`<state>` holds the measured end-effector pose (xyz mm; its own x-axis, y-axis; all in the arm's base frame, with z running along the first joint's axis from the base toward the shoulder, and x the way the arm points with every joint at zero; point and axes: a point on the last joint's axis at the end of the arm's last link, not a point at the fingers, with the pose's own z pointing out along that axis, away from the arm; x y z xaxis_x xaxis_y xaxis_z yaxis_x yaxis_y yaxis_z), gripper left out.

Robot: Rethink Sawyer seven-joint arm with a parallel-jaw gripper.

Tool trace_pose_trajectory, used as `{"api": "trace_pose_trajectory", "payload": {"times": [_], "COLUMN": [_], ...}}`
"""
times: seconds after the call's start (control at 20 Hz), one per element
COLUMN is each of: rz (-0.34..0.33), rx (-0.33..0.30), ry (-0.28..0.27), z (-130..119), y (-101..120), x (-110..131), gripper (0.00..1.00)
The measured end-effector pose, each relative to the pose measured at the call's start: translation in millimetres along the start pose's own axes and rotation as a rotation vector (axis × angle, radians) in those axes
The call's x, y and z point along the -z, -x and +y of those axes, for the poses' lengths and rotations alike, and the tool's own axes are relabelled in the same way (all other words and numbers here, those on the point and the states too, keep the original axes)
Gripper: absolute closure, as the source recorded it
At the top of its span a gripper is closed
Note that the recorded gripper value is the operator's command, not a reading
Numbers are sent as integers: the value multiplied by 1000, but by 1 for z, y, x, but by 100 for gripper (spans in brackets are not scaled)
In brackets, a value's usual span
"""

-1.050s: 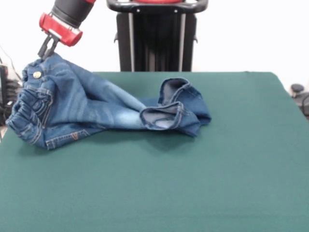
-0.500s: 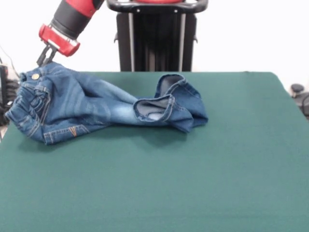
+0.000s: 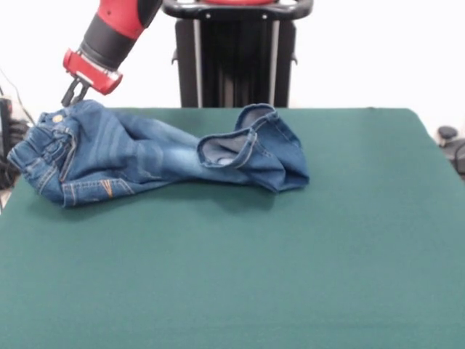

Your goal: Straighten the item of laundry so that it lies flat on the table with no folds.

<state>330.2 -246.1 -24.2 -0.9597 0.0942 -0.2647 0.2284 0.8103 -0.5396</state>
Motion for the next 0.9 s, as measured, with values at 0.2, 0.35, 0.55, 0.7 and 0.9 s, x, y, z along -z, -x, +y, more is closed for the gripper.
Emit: {"api": "trace_pose_trajectory", "payload": {"times": [0.2,0.35,0.55,0.7,0.9], "rz": [10,15,17,34,100], "rx": [5,18,36,79,61], "ry": [-2,-9,2,28,27], "z": [-9,-21,-24,-33,-58], "y": [-4,-6,-6,-3,11], "x": [-3,-4,-2,12,32], "gripper": [100,0,0,0,0]}}
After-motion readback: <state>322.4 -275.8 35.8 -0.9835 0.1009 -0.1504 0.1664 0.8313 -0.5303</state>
